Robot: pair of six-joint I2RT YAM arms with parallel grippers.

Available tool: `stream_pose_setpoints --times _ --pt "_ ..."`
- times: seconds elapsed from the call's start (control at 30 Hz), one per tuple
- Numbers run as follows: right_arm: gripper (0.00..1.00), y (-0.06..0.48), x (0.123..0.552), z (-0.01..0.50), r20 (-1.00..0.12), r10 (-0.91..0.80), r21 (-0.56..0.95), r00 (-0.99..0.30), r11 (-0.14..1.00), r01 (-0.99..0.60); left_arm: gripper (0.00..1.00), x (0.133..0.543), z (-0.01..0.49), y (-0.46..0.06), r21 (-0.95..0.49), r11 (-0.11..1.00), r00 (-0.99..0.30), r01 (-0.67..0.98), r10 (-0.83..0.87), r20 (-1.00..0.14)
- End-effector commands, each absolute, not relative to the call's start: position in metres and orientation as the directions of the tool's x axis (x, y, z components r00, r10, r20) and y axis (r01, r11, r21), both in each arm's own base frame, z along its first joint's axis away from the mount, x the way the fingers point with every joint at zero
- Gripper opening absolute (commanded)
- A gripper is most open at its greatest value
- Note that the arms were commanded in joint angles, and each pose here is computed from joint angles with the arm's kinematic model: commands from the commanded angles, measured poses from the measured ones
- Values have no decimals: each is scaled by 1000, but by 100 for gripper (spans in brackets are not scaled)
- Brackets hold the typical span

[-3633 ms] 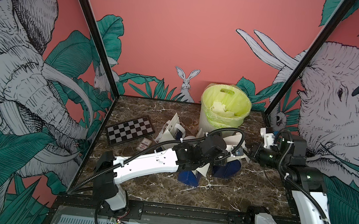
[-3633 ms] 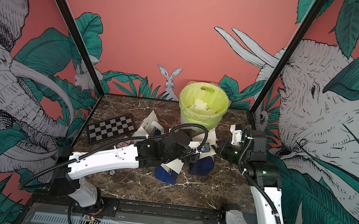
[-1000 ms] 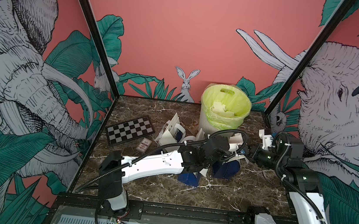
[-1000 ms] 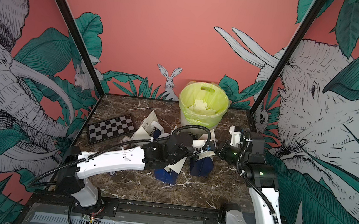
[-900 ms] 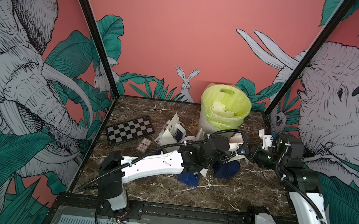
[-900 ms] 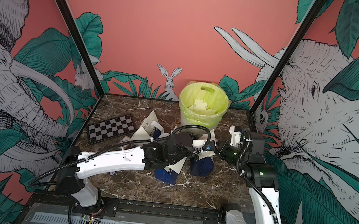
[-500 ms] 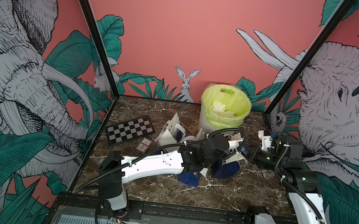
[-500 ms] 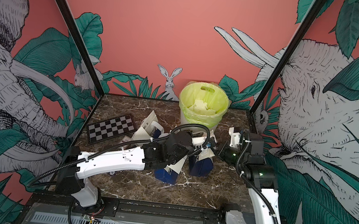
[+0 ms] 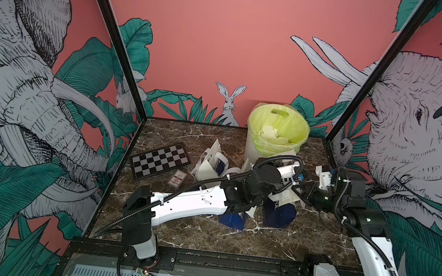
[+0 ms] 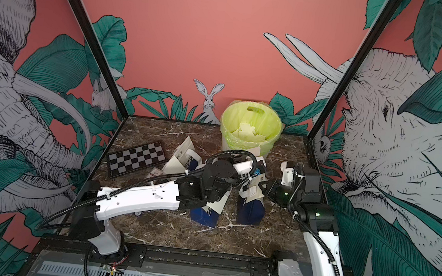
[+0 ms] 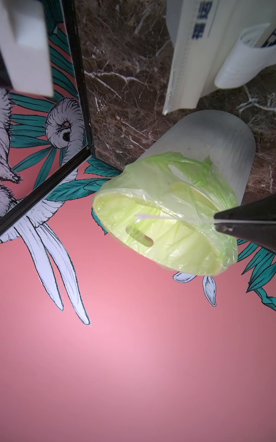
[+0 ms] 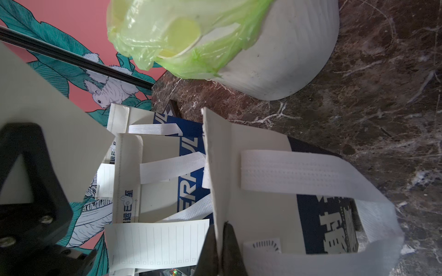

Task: Shred takeout receipts and throw away
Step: Place the takeout bag at the center of the board, then shred the takeout receipt.

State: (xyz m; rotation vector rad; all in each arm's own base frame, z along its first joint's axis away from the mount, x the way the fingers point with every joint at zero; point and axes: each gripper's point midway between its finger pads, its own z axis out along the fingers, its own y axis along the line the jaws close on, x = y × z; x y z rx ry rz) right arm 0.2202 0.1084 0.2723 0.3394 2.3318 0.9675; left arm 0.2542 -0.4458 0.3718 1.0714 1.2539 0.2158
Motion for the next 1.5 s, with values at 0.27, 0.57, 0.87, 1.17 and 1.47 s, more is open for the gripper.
stream_pose_setpoints --times 0.27,0.57,0.87,1.17,1.47 --pt "53 91 229 324 -748 327 531 -578 817 -224 0 218 417 -424 390 424 255 817 341 -905" --pt "64 117 192 435 -997 30 65 -65 762 -644 0 209 427 -400 438 265 336 859 354 -873" --pt "56 146 196 494 -948 -133 -309 288 596 -741 0 218 438 -381 494 215 386 842 399 -832" --pt "52 175 218 506 -922 -143 -384 359 443 -810 0 228 441 -379 508 210 395 835 414 -820" --pt "44 198 239 492 -925 -167 -379 341 367 -850 0 233 443 -383 510 219 394 832 414 -820"
